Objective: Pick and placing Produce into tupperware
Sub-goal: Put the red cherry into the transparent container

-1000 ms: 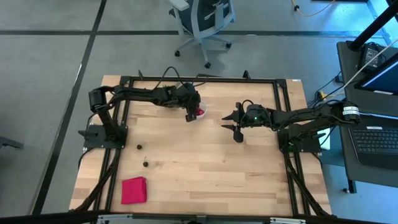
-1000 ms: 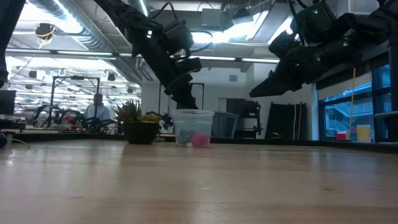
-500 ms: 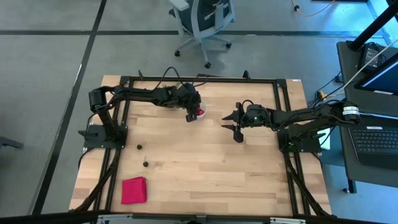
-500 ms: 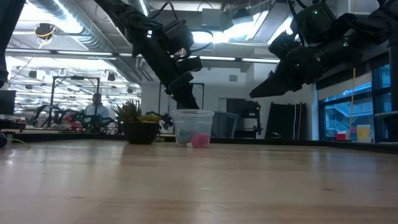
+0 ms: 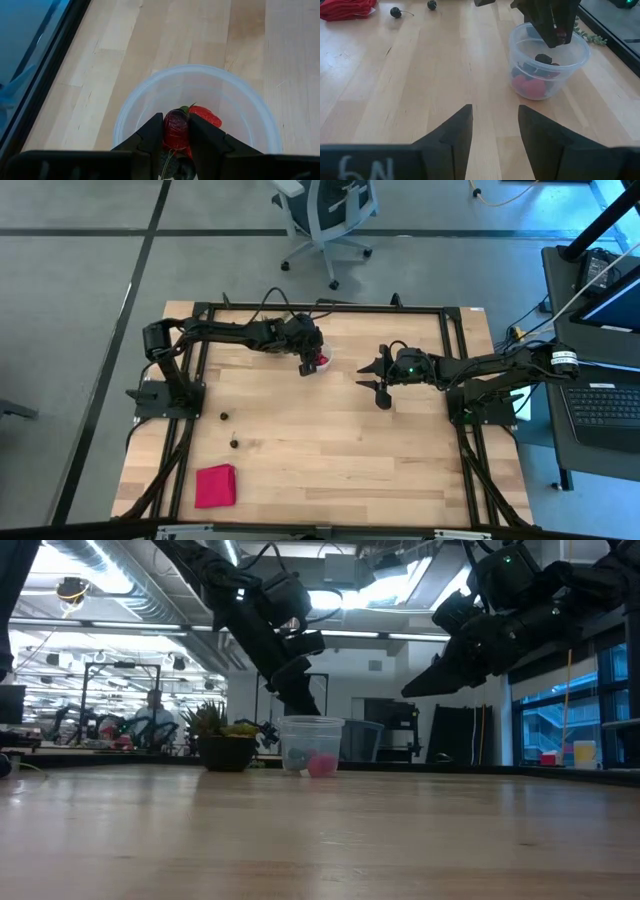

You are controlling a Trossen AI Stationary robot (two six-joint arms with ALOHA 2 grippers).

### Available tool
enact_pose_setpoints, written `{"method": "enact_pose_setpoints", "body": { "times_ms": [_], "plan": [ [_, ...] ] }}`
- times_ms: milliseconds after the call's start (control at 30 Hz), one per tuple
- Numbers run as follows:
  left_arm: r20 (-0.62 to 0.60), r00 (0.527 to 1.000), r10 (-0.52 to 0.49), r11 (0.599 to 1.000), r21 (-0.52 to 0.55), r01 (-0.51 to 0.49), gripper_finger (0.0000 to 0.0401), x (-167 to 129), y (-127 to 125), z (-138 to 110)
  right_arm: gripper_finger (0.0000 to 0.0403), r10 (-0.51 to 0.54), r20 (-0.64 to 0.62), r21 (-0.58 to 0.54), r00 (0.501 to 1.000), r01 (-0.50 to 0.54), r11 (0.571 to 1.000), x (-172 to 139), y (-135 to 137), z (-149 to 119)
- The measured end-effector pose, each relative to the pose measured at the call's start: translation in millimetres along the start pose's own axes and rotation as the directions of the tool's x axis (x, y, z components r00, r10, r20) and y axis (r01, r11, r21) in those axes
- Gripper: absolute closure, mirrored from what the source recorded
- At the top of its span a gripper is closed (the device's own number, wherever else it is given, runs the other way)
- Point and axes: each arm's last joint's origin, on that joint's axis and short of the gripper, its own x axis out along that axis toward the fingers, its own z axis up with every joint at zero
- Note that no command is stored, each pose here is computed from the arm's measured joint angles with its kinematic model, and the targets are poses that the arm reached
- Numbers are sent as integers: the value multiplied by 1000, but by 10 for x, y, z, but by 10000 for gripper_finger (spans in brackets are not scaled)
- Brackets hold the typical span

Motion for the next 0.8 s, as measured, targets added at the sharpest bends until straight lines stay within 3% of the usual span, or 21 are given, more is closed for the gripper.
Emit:
{"method": "enact_pose_setpoints", "body": {
  "times_ms": [567,800],
  "plan": [
    [-12,1000,-2,1000,-29,2,316,1,-3,-13,242,0,0,0,1000,0,1000,0,0,0],
    [-31,999,-7,999,-52,6,249,-1,-6,-31,242,0,0,0,1000,0,1000,0,0,0]
  ]
}}
